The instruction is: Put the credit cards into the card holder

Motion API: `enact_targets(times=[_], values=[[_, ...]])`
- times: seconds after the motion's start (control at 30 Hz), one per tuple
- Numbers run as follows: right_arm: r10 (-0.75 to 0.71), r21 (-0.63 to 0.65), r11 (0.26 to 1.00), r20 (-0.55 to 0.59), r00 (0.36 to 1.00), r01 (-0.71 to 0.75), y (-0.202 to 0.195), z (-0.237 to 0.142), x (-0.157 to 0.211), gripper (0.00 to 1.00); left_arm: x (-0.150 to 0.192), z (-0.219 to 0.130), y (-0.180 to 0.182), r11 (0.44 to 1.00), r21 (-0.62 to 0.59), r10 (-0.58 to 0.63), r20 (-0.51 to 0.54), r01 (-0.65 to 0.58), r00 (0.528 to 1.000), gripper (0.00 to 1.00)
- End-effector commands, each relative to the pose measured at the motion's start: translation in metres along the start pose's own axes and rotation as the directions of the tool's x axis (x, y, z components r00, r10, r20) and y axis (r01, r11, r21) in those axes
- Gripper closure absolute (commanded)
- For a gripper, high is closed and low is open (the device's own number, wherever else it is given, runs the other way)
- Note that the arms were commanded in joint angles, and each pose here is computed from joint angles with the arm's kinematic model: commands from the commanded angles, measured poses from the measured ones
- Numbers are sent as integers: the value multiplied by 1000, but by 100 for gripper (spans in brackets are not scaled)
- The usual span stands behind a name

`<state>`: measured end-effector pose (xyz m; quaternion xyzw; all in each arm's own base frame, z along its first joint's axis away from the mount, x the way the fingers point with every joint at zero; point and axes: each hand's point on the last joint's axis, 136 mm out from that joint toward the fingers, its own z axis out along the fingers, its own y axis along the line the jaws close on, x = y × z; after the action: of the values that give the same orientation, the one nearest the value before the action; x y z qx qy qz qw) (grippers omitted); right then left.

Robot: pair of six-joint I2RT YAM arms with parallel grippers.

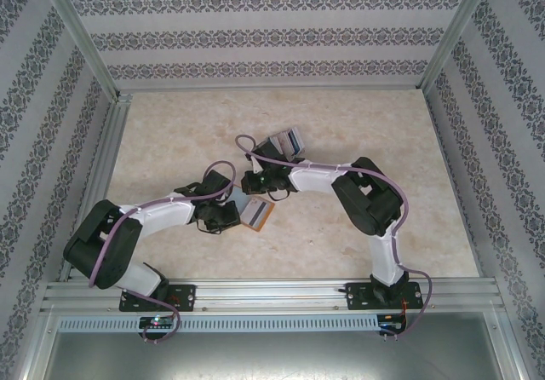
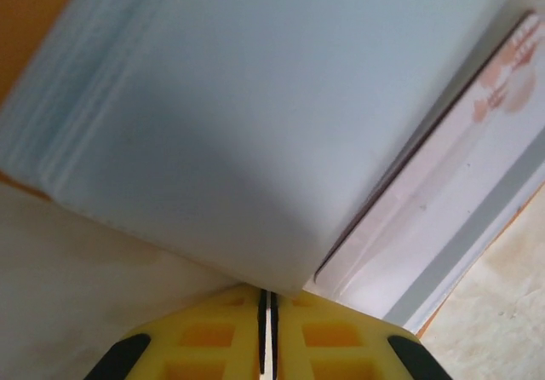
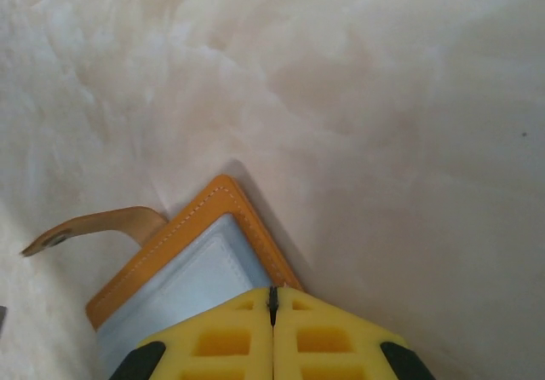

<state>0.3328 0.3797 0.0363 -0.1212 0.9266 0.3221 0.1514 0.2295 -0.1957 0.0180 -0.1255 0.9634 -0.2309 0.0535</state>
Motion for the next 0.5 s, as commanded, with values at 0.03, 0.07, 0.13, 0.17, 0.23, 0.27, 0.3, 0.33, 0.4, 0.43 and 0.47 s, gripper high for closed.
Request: enact_targets(times=[0.03, 0.07, 0.13, 0.17, 0.23, 0.27, 0.3, 0.33, 0.4, 0.43, 0.47], values=[[-67, -3, 998, -25, 997, 67, 12, -20, -4, 91, 1, -14, -21, 999, 13, 42, 2, -42, 999, 86], [-76, 11, 997, -11, 997, 76, 11, -29, -8, 91, -2, -20, -25, 999, 20, 48, 18, -48, 999, 85], [-93, 30, 995, 18, 995, 93, 9, -48, -19, 89, -6, -31, -29, 998, 24, 54, 52, -55, 997, 85], [-100, 35, 994, 35, 994, 99, 9, -59, -25, 88, -9, -38, -30, 998, 21, 56, 77, -57, 995, 84], [-110, 40, 993, 68, 992, 107, 9, -79, -36, 86, -15, -49, -31, 998, 11, 56, 123, -58, 991, 83], [-115, 43, 993, 84, 990, 111, 8, -89, -41, 85, -19, -55, -34, 998, 15, 63, 145, -66, 987, 82], [-118, 45, 992, 100, 988, 114, 6, -97, -45, 84, -22, -60, -37, 997, 17, 71, 166, -75, 984, 81], [-119, 50, 992, 117, 986, 114, 4, -107, -50, 82, -27, -65, -39, 996, 10, 84, 189, -88, 978, 80], [-125, 60, 991, 145, 982, 117, -2, -123, -59, 78, -37, -74, -44, 995, -10, 104, 223, -104, 969, 78], [-127, 62, 991, 161, 979, 119, -5, -131, -64, 77, -42, -78, -47, 993, -18, 115, 235, -114, 965, 78], [-130, 66, 991, 173, 976, 120, -9, -139, -68, 75, -47, -79, -50, 992, -24, 124, 239, -122, 963, 78]])
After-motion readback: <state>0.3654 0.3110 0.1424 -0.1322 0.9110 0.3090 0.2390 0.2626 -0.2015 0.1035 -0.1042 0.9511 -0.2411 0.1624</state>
